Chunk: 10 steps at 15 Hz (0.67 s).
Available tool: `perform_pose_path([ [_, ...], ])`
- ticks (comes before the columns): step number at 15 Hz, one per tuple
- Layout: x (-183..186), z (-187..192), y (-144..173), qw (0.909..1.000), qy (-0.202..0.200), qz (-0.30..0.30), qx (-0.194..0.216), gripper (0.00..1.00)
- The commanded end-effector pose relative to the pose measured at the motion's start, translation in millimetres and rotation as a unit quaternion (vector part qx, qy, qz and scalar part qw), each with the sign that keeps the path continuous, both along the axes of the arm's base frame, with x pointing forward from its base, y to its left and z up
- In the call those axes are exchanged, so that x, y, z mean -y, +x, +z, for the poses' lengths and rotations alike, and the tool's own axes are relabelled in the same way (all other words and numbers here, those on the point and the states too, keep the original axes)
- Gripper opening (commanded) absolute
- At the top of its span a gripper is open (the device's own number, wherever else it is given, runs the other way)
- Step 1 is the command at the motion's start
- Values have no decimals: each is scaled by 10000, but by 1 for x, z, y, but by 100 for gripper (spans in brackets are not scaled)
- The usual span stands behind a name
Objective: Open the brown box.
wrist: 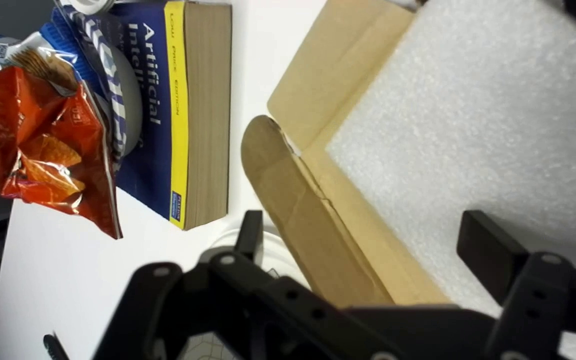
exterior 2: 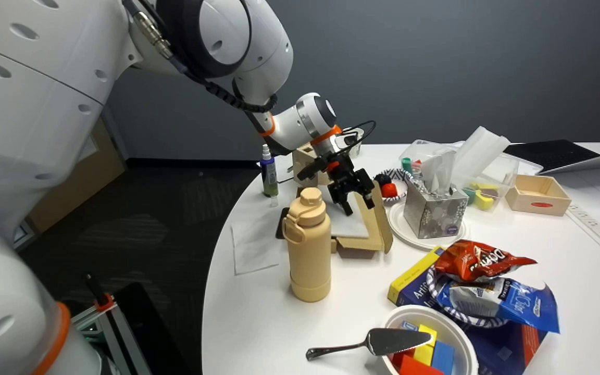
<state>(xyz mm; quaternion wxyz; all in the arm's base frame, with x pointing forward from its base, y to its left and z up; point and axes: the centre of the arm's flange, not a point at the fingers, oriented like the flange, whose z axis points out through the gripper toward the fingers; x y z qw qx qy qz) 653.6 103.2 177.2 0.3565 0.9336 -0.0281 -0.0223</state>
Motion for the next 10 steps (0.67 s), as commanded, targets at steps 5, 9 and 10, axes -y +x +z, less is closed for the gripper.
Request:
perform_pose_path([
  [5, -16, 74, -15, 9985, 274, -145, 450, 100],
  [9, -15, 97, -21, 9966, 527, -293, 555, 100],
  [10, -15, 102, -22, 9962, 549, -321, 588, 100],
])
